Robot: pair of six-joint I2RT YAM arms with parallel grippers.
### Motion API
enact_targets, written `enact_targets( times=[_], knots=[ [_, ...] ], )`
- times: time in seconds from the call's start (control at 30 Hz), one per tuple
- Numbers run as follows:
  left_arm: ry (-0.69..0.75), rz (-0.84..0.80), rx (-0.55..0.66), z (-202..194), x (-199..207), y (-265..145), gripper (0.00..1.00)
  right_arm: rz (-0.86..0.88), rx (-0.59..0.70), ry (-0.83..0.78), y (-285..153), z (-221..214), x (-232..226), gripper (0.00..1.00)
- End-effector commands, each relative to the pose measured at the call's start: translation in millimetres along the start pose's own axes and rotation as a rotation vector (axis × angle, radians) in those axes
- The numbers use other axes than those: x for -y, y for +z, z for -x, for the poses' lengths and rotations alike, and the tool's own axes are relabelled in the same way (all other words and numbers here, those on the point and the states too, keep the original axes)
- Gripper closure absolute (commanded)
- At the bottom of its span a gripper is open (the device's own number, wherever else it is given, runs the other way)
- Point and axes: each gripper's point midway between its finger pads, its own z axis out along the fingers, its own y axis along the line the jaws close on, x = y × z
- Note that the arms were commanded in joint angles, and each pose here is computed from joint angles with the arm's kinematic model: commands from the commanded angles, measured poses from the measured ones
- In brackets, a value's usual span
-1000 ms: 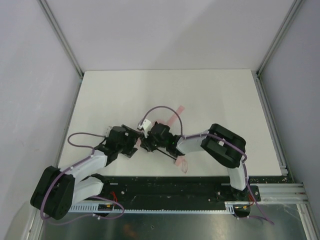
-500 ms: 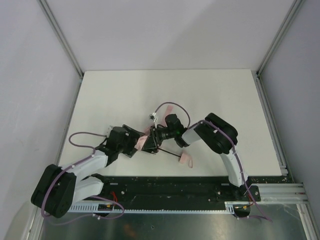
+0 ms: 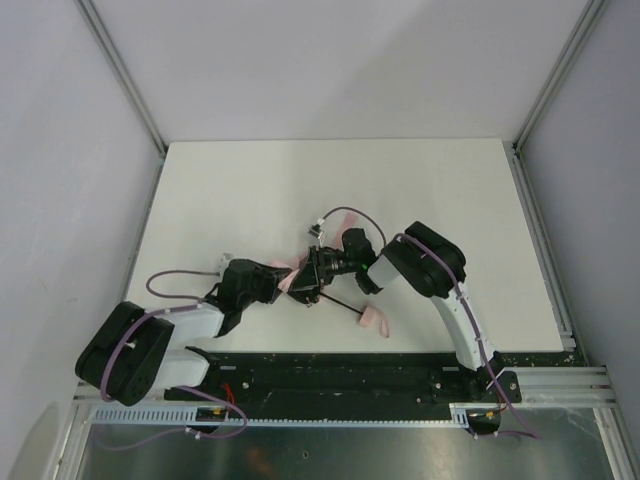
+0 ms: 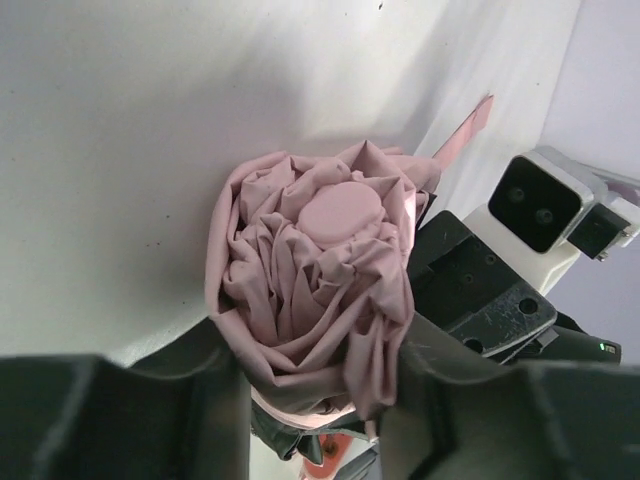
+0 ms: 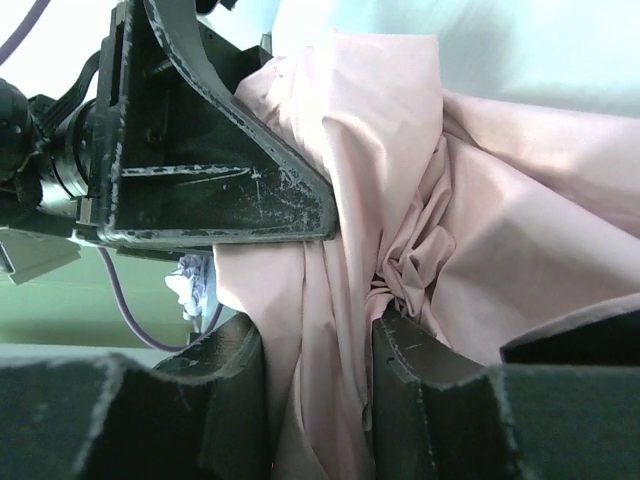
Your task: Put away the umbrella
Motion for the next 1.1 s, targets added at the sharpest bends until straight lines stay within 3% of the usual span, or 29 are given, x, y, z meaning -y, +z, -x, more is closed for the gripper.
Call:
enact_targets(
  times=[0.0, 0.2, 0.27, 0.33, 0.57, 0.73, 0.9, 1.07],
  knots=[
    [0.094, 0.299, 0.036, 3, -102, -3, 0.72, -0.101, -0.192, 0.189, -9, -62, 36, 0.95],
    [0.114, 0.305, 0.02, 1, -110, -4, 0.9, -0.438, -0.28, 0.115, -27, -58, 69, 0.5],
    [0.116, 0.299, 0.026, 2, -110, -4, 0.93, -0.466, -0.285, 0.072, -32, -48, 59, 0.22],
    [0.12, 0.293, 0.03, 2, -109, -5, 0.94, -0.508, -0.283, 0.025, -39, -36, 46, 0.06],
    [0.135, 0.26, 0.023, 2, -99, -5, 0.98, -0.719, -0.239, -0.191, -73, 9, 4, 0.01],
    [0.132, 0.241, 0.004, -2, -93, -5, 1.0, -0.897, -0.147, -0.502, -81, 41, -28, 0.01],
    [0.109, 0.266, -0.027, -7, -93, -6, 1.0, -1.011, -0.075, -0.786, -58, 54, -48, 0.01],
    [0.093, 0.36, -0.057, -11, -98, -8, 1.0, -1.096, -0.067, -0.958, -28, 40, -43, 0.01]
  ],
)
